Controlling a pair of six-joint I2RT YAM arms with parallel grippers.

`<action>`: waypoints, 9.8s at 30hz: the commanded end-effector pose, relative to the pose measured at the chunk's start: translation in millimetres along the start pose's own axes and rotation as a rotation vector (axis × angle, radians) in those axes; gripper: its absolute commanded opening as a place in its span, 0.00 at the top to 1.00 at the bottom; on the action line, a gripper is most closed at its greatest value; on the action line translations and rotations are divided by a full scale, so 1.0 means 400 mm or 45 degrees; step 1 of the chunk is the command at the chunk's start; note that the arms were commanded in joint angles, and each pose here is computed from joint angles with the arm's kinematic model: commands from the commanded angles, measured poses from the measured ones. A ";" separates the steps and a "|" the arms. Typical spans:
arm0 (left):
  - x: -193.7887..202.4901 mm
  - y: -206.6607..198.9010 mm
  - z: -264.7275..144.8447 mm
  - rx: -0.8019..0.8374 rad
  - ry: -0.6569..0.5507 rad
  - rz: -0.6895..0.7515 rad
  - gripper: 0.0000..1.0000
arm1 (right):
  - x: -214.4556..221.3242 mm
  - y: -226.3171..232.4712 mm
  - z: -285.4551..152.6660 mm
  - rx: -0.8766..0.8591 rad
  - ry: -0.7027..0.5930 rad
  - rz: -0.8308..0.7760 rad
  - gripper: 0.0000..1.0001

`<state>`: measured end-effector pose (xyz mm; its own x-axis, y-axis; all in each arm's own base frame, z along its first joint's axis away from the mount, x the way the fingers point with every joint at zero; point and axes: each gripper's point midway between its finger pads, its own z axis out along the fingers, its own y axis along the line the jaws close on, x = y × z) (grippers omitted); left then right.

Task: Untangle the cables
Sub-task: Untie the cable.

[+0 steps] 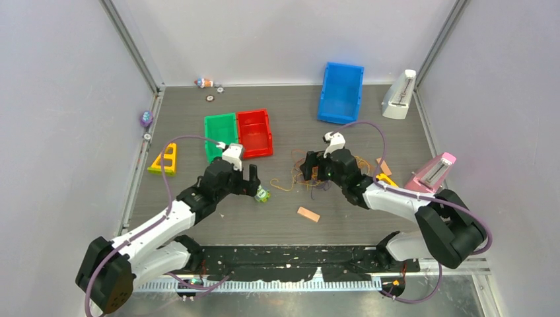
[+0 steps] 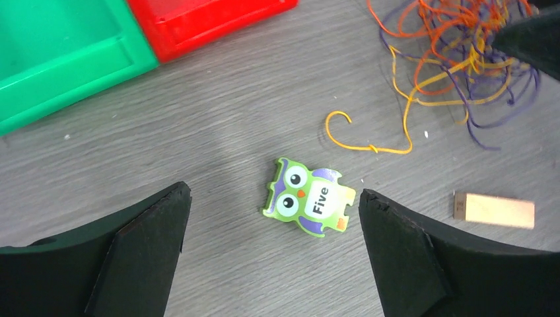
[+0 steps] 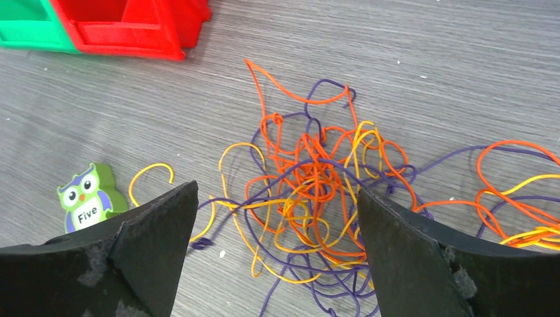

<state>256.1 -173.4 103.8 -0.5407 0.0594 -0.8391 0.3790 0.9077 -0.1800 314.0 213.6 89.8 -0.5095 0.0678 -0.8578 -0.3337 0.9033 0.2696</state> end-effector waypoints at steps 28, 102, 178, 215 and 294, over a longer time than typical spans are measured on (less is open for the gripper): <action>-0.023 -0.164 0.064 0.234 0.216 -0.085 0.30 | -0.028 0.056 0.034 -0.035 -0.012 -0.079 0.03; -0.107 -0.164 0.048 0.126 0.082 0.220 1.00 | -0.004 -0.206 0.038 0.328 0.074 0.371 0.94; -0.298 0.271 -0.380 -0.730 -0.389 -0.299 1.00 | 0.006 -0.215 0.037 0.559 0.187 0.029 0.63; -0.073 0.183 -0.093 -0.288 -0.023 -0.482 0.04 | -0.074 -0.152 -0.008 0.146 -0.070 0.239 0.93; -0.290 0.021 -0.076 0.151 -0.178 -0.258 1.00 | -0.091 0.077 -0.042 -0.276 -0.147 -0.085 0.05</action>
<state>297.8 -147.3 172.7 -0.5846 -0.2062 -0.7847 0.2451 0.8771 -0.4131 310.0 176.4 104.0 -0.4582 0.1822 -0.8700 -0.3343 0.8716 0.3586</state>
